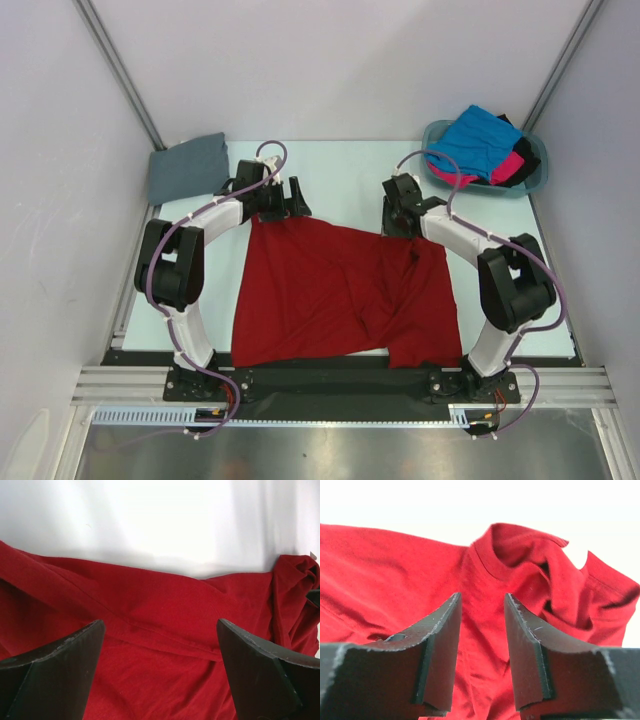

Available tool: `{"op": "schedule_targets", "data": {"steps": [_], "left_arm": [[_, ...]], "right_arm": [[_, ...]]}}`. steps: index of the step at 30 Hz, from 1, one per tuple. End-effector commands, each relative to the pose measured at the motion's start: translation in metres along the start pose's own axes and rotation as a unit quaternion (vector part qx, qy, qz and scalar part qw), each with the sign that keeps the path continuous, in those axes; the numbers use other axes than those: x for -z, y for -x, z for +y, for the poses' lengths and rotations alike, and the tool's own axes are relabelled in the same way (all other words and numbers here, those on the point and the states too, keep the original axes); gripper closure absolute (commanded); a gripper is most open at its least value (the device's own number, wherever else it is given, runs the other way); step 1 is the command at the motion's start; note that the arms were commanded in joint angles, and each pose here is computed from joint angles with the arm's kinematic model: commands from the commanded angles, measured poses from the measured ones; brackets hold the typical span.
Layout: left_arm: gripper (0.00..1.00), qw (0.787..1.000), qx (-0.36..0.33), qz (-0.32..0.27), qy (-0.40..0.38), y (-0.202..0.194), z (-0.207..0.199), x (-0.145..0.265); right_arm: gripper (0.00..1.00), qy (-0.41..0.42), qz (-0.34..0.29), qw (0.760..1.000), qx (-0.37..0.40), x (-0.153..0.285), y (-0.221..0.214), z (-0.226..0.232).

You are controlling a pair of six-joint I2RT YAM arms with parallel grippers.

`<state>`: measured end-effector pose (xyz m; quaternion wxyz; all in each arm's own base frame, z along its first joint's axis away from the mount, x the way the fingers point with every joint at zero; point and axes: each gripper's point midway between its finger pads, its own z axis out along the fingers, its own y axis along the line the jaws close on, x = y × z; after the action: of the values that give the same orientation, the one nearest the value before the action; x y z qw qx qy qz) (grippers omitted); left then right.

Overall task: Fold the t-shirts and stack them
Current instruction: Flatten the tshirt out

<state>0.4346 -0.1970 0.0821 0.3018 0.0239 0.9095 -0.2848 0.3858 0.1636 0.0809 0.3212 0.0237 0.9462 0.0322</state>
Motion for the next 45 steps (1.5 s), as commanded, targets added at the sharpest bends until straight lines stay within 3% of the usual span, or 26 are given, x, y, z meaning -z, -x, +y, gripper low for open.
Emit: {"op": "schedule_targets", "data": {"steps": [1, 8, 24, 28, 29, 30, 32, 37, 45], "left_arm": [[0.0, 1.0, -0.013, -0.019, -0.02, 0.017, -0.013, 0.0], [0.0, 1.0, -0.011, -0.016, -0.017, 0.016, -0.01, -0.004], [0.0, 1.0, -0.014, -0.012, -0.016, 0.015, -0.009, -0.005], [0.0, 1.0, -0.014, -0.011, -0.016, 0.015, -0.009, -0.006], [0.0, 1.0, -0.014, -0.011, -0.015, 0.015, -0.008, -0.005], [0.0, 1.0, -0.014, -0.012, -0.015, 0.015, -0.009, -0.005], [0.0, 1.0, -0.013, -0.01, -0.015, 0.014, -0.008, -0.005], [0.0, 1.0, -0.016, -0.014, -0.011, 0.017, -0.009, -0.003], [0.0, 0.999, -0.025, -0.029, 0.017, 0.017, -0.001, 0.008]], "right_arm": [[0.56, 0.014, -0.016, 1.0, 0.016, -0.005, 0.016, 0.017], [0.55, -0.007, -0.001, 0.998, 0.056, -0.02, 0.005, 0.03], [0.62, -0.14, 0.02, 0.984, 0.108, -0.043, -0.018, 0.004], [0.76, -0.148, 0.019, 0.983, 0.108, -0.043, -0.018, 0.001], [0.88, -0.148, 0.017, 0.983, 0.107, -0.043, -0.017, 0.001], [0.92, -0.144, 0.013, 0.984, 0.106, -0.042, -0.015, 0.004], [0.99, -0.135, 0.004, 0.986, 0.102, -0.035, -0.01, 0.006], [1.0, -0.118, -0.04, 0.988, 0.085, -0.003, 0.019, 0.006], [1.0, -0.079, -0.17, 0.982, 0.01, 0.103, 0.094, -0.027]]}}
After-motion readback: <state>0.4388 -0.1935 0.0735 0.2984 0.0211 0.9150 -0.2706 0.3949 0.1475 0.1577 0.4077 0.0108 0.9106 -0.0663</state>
